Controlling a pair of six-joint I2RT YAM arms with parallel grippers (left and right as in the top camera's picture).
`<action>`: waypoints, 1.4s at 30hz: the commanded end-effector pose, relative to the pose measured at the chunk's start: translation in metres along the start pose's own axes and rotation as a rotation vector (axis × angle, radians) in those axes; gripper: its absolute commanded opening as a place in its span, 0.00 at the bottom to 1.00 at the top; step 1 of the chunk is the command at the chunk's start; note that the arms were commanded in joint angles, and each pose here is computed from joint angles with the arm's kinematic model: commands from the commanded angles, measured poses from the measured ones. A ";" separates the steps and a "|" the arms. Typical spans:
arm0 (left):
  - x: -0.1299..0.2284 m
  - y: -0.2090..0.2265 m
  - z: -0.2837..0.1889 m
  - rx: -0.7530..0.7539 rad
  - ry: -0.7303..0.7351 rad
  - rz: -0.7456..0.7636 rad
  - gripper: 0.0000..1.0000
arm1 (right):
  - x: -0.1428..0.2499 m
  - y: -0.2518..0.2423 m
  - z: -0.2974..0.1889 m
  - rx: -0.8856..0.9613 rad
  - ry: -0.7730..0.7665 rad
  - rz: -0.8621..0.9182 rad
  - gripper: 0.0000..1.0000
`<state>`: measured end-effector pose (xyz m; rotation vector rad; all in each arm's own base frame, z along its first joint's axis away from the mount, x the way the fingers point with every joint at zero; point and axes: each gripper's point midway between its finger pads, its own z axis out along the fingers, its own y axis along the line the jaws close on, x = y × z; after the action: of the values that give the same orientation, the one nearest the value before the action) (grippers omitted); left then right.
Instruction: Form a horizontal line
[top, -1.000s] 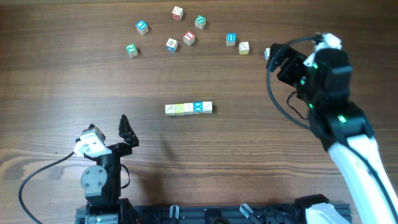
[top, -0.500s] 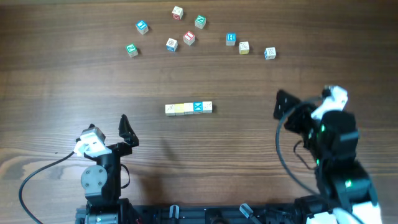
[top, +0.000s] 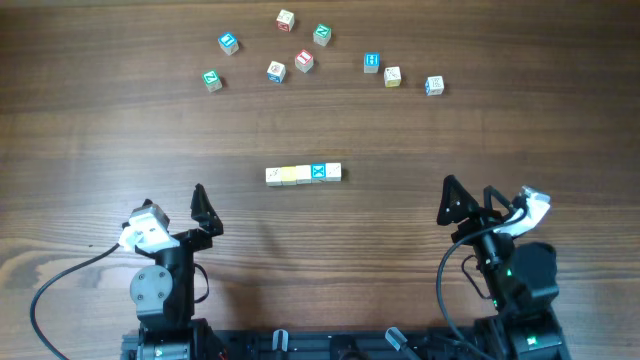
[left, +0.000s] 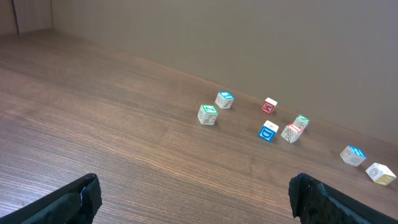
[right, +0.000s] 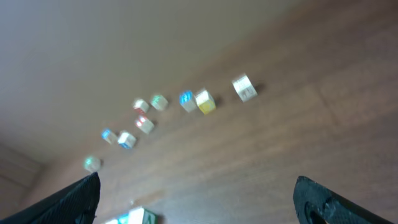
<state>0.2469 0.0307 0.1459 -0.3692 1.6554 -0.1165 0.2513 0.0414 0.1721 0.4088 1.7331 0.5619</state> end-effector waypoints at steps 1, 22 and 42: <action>0.000 0.002 0.000 -0.012 -0.003 0.024 1.00 | -0.014 0.008 -0.006 -0.064 -0.101 -0.014 1.00; 0.000 0.002 0.000 -0.012 -0.003 0.024 1.00 | -0.030 -0.037 -0.013 0.050 -0.264 0.008 1.00; 0.000 0.002 0.000 -0.012 -0.003 0.024 1.00 | -0.016 -0.018 -0.010 -0.010 -0.195 -0.487 1.00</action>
<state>0.2468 0.0312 0.1459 -0.3712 1.6549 -0.1142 0.2476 0.0038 0.1734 0.2062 1.5708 0.2442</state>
